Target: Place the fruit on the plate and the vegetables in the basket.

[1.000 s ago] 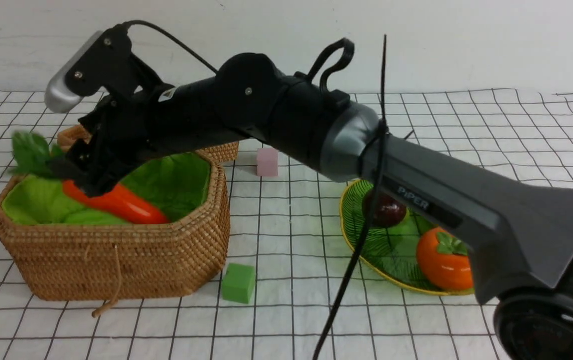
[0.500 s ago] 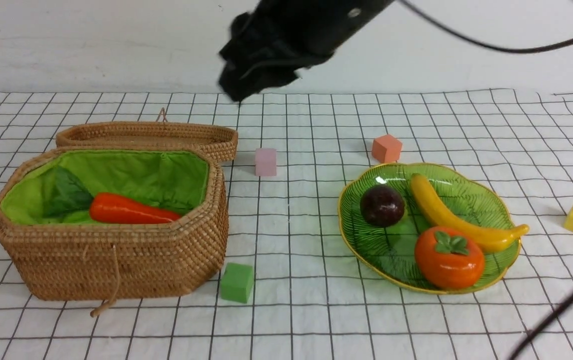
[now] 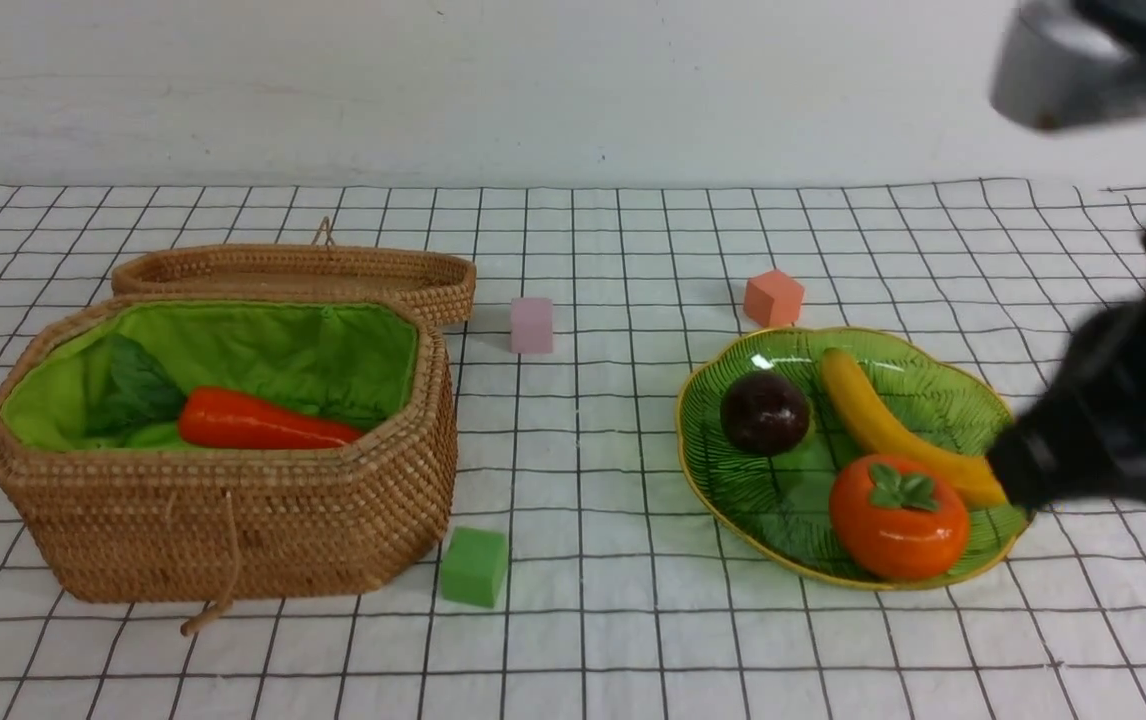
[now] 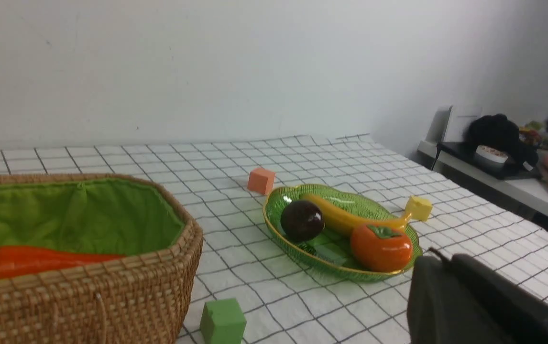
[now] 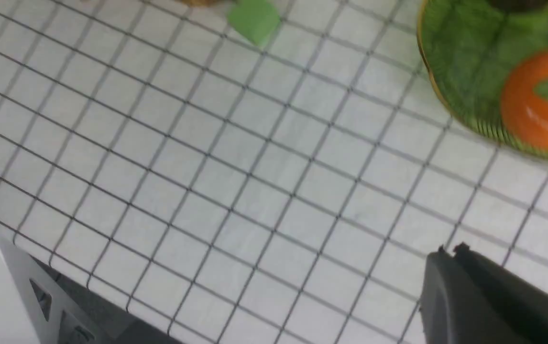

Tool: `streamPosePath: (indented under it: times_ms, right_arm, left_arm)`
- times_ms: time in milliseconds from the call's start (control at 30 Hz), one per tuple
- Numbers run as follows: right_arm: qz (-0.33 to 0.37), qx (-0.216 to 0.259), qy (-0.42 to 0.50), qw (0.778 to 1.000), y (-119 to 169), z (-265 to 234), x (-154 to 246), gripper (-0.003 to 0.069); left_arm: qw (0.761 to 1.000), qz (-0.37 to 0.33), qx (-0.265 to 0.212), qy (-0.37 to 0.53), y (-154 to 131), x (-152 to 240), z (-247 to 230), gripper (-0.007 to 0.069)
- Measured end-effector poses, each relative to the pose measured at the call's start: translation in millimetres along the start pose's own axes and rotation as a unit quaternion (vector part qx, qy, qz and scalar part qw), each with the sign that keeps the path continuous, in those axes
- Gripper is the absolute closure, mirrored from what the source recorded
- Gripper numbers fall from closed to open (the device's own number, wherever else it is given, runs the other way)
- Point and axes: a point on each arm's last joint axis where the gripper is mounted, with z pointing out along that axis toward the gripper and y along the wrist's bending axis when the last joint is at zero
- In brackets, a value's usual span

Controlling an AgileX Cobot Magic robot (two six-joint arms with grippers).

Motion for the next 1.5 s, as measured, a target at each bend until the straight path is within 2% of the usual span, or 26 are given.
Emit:
streamPosePath:
  times_ms: [133, 267, 733, 867, 933, 1000, 1033, 1133, 1200, 1333, 1500]
  right_arm:
    - [0.036, 0.007, 0.004, 0.999, -12, 1, 46, 0.0631]
    - [0.042, 0.007, 0.000, 0.999, -20, 0, 77, 0.0624]
    - [0.039, -0.009, -0.051, 0.998, -26, -27, 116, 0.0616]
    - [0.054, 0.018, -0.077, 0.995, -34, -32, 124, 0.0617]
    - [0.053, 0.075, -0.132, 0.987, -47, -33, 138, 0.0641]
    - [0.046, 0.098, -0.166, 0.980, -52, -28, 147, 0.0653]
    - [0.033, 0.123, -0.241, 0.962, -57, -16, 157, 0.0666]
    - [0.025, 0.154, -0.310, 0.938, -68, 15, 171, 0.0667]
    - [0.034, 0.184, -0.348, 0.919, -84, 57, 196, 0.0667]
    - [0.063, 0.198, -0.373, 0.905, -99, 103, 226, 0.0667]
    - [0.089, 0.189, -0.376, 0.903, -100, 109, 230, 0.0667]
  left_arm:
    - [1.000, -0.001, -0.002, 0.011, 2, 8, 3, 0.0603]
    - [1.000, -0.001, -0.004, 0.019, 3, 13, 5, 0.0599]
    - [0.999, -0.002, -0.013, 0.053, 4, 19, 5, 0.0584]
    - [0.998, -0.002, -0.014, 0.054, 5, 19, 5, 0.0581]
    - [0.998, -0.001, -0.015, 0.056, 5, 20, 4, 0.0575]
    - [0.998, -0.001, -0.015, 0.056, 5, 20, 4, 0.0574]
    - [0.998, -0.001, -0.015, 0.057, 5, 20, 4, 0.0571]
    - [0.998, -0.001, -0.015, 0.057, 5, 20, 4, 0.0568]
    - [0.998, -0.001, -0.015, 0.057, 5, 20, 4, 0.0566]
    - [0.998, -0.001, -0.015, 0.058, 5, 20, 4, 0.0564]
    - [0.998, -0.001, -0.016, 0.060, 5, 20, 4, 0.0564]
